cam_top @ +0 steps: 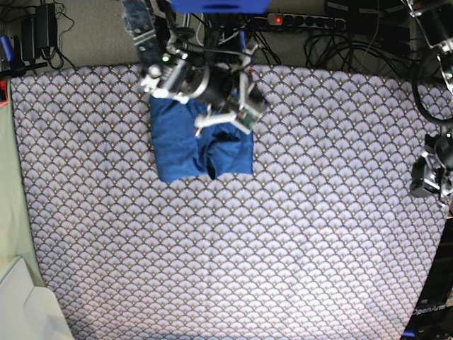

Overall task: Fold the T-shirt properly
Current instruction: 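Press and tuck the folded end with the right gripper, then grasp the shirt's folded edge with the right gripper and adjust it, then move the left gripper to the shirt's side and press the edge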

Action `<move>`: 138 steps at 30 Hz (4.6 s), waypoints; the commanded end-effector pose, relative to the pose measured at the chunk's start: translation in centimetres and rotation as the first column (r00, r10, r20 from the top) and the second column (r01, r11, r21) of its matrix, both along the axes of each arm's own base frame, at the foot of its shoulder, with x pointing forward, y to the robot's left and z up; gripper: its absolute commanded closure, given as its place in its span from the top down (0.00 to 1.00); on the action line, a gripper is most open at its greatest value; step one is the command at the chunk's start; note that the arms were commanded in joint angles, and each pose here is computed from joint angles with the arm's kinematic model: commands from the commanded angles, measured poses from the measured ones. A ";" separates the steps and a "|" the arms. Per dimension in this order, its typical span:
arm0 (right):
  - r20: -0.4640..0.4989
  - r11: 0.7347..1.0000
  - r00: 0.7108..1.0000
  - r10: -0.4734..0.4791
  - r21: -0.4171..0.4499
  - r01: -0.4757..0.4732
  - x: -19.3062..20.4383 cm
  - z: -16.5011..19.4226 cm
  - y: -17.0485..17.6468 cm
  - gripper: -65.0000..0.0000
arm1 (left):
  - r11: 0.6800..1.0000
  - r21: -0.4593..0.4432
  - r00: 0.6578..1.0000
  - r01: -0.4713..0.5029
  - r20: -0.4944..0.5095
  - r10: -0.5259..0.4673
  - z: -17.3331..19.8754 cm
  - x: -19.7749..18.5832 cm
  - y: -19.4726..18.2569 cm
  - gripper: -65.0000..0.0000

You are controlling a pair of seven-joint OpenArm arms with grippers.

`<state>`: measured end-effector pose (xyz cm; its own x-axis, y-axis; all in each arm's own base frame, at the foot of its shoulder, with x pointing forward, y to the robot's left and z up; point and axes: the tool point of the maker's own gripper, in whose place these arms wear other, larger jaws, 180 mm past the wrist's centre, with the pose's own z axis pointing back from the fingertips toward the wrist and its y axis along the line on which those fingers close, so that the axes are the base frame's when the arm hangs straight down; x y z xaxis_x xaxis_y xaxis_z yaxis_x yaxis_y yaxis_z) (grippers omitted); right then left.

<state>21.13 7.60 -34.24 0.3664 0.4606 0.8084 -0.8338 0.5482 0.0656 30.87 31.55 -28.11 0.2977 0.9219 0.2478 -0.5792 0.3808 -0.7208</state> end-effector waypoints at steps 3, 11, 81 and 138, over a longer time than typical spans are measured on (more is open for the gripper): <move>0.075 0.997 0.994 -0.076 0.016 0.075 2.6 2.0 -1.9 0.04 | 0.998 -0.057 1.000 0.022 0.012 -0.021 1.1 0.2 -0.6 0.35; 0.056 0.978 0.978 -0.201 -0.049 0.204 7.7 -0.4 -6.9 0.04 | 0.998 -0.060 1.000 0.030 -0.002 -0.030 0.7 -0.4 -1.0 0.35; 0.040 0.995 0.995 -0.096 0.006 0.096 8.8 -2.1 -3.6 0.04 | 0.956 -0.248 0.975 0.160 -0.113 -0.192 -4.4 -2.8 -9.0 0.35; 0.220 0.887 0.893 -0.392 -0.168 0.431 8.9 2.0 -20.0 0.04 | 0.474 -0.711 0.680 0.519 0.008 -0.733 -3.9 -4.4 -31.6 0.47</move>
